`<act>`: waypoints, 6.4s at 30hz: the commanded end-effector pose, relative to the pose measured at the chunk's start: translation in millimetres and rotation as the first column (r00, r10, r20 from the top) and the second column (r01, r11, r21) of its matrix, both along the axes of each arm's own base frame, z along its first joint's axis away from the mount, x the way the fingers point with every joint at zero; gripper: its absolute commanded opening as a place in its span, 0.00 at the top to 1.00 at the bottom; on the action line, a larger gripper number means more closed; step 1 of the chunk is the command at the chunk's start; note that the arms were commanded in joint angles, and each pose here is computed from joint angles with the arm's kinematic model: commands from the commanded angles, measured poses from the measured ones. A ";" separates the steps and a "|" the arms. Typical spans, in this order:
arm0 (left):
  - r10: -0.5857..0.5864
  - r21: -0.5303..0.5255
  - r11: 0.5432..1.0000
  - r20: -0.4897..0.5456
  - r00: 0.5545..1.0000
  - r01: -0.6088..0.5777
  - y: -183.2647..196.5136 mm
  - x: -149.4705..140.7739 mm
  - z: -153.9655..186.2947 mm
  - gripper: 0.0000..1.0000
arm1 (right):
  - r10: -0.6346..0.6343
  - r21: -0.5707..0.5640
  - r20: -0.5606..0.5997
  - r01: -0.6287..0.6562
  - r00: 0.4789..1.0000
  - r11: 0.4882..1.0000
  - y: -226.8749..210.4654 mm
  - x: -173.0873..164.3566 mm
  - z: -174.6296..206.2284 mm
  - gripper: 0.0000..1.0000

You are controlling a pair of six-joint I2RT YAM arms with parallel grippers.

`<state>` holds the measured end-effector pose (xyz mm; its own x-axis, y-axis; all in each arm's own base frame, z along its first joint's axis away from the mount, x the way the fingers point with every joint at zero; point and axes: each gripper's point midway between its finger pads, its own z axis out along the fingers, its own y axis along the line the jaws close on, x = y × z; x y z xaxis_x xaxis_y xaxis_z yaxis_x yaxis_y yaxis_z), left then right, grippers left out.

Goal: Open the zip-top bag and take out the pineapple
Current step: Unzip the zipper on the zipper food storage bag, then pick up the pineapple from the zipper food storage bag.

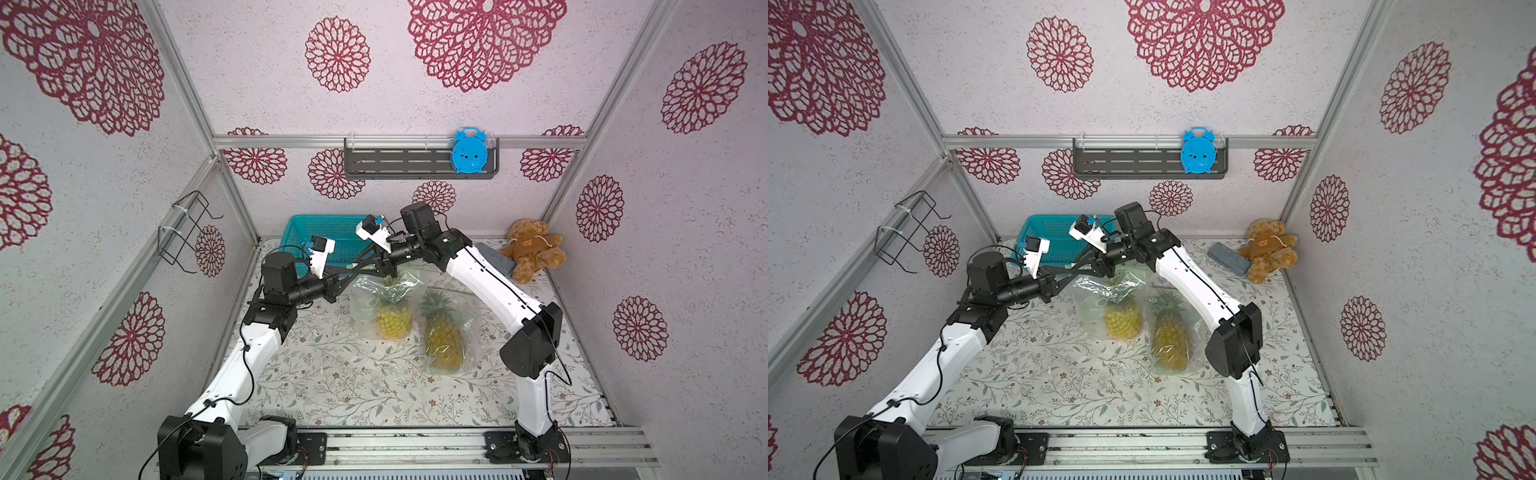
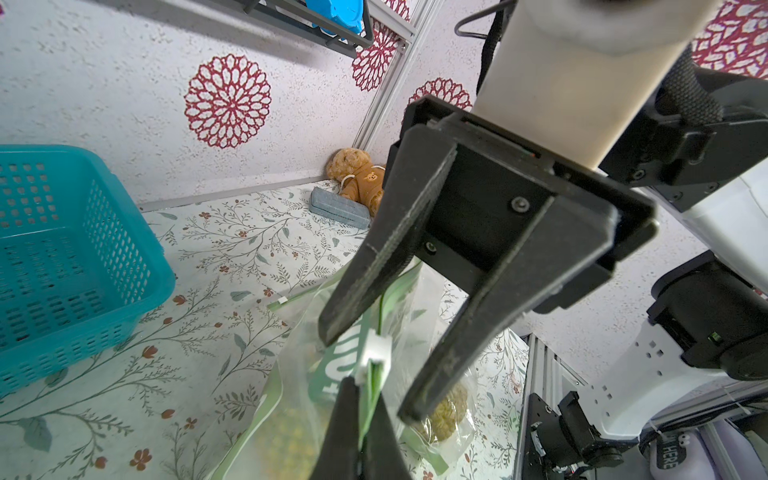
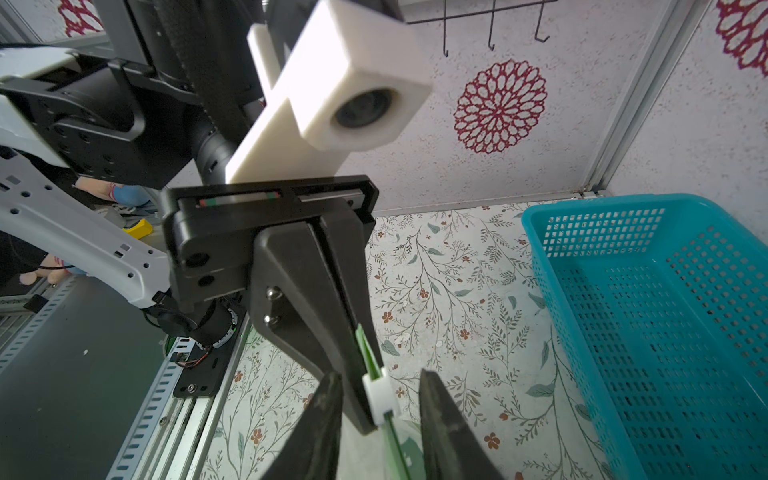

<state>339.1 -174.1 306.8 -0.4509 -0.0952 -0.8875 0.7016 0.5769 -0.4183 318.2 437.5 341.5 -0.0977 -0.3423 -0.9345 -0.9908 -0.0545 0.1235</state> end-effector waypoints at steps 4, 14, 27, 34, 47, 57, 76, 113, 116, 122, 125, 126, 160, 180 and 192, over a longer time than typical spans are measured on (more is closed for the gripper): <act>0.002 0.007 1.000 0.025 1.000 -0.002 1.8 -0.4 7.4 1.00 | 0.035 0.025 0.013 -0.035 0.999 0.999 2.1 -9.3 14.2 0.80; 0.036 0.020 0.999 0.023 0.999 -0.037 6.1 1.2 4.5 1.00 | -0.057 -0.009 0.046 0.057 0.997 0.998 -6.6 5.0 15.3 0.97; 0.078 0.019 0.997 0.061 0.995 -0.080 12.4 -1.2 8.8 1.00 | -0.102 -0.078 0.047 0.106 0.994 0.991 -27.1 13.0 5.2 0.98; 0.088 -0.002 0.996 0.069 0.994 -0.088 15.7 -1.1 14.0 1.00 | -0.128 -0.111 0.056 0.133 0.990 0.985 -41.3 14.6 2.2 0.98; 0.118 -0.071 0.991 0.080 0.990 -0.112 25.6 1.2 25.4 1.00 | -0.223 -0.130 0.105 0.235 0.969 0.963 -70.6 24.8 3.1 0.98; 0.189 -0.078 0.980 0.050 0.981 -0.184 38.8 10.1 20.9 1.00 | -0.315 -0.171 0.138 0.336 0.939 0.926 -102.3 33.4 -6.3 0.98; 0.265 -0.061 0.963 0.032 0.964 -0.263 54.4 12.1 13.9 1.00 | -0.466 -0.207 0.170 0.493 0.868 0.845 -164.9 40.3 -19.1 0.97; 0.279 -0.044 0.960 0.028 0.960 -0.278 60.9 10.0 12.5 1.00 | -0.587 -0.272 0.203 0.621 0.784 0.736 -217.1 41.4 -38.5 0.97; 0.271 -0.045 0.962 0.028 0.962 -0.270 59.9 9.6 13.0 1.00 | -0.586 -0.271 0.200 0.619 0.785 0.737 -217.0 41.0 -38.2 0.97; 0.203 -0.060 0.978 0.018 0.979 -0.201 50.1 4.8 15.4 1.00 | -0.547 -0.252 0.157 0.569 0.822 0.783 -207.6 32.8 -35.5 0.97; 0.134 -0.076 0.988 0.001 0.991 -0.133 40.3 0.7 15.5 1.00 | -0.498 -0.225 0.107 0.509 0.861 0.831 -196.8 23.6 -31.6 0.97; 0.116 -0.080 0.990 -0.003 0.993 -0.116 37.4 -0.3 15.2 1.00 | -0.480 -0.216 0.091 0.487 0.873 0.846 -192.9 20.6 -30.6 0.97; -0.054 0.030 0.998 -0.089 0.995 0.057 -20.0 -3.2 -33.2 1.00 | -0.501 -0.277 0.067 0.498 0.863 0.822 -194.6 5.4 -71.1 0.92; -0.062 0.035 0.997 -0.071 0.996 0.064 -21.1 -4.4 -22.0 1.00 | -0.509 -0.026 0.090 0.513 0.856 0.858 -158.6 14.2 7.7 0.53; -0.049 0.047 0.998 -0.071 0.996 0.053 -19.3 -4.4 -23.7 1.00 | -0.388 -0.178 0.024 0.386 0.921 0.905 -103.4 10.1 -36.4 0.49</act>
<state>336.2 -192.3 278.6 -0.5257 -0.0403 -0.8497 0.6922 0.5603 -0.4549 336.7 330.1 304.2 -0.2627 -0.4102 -0.8733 -0.9191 0.3817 0.0972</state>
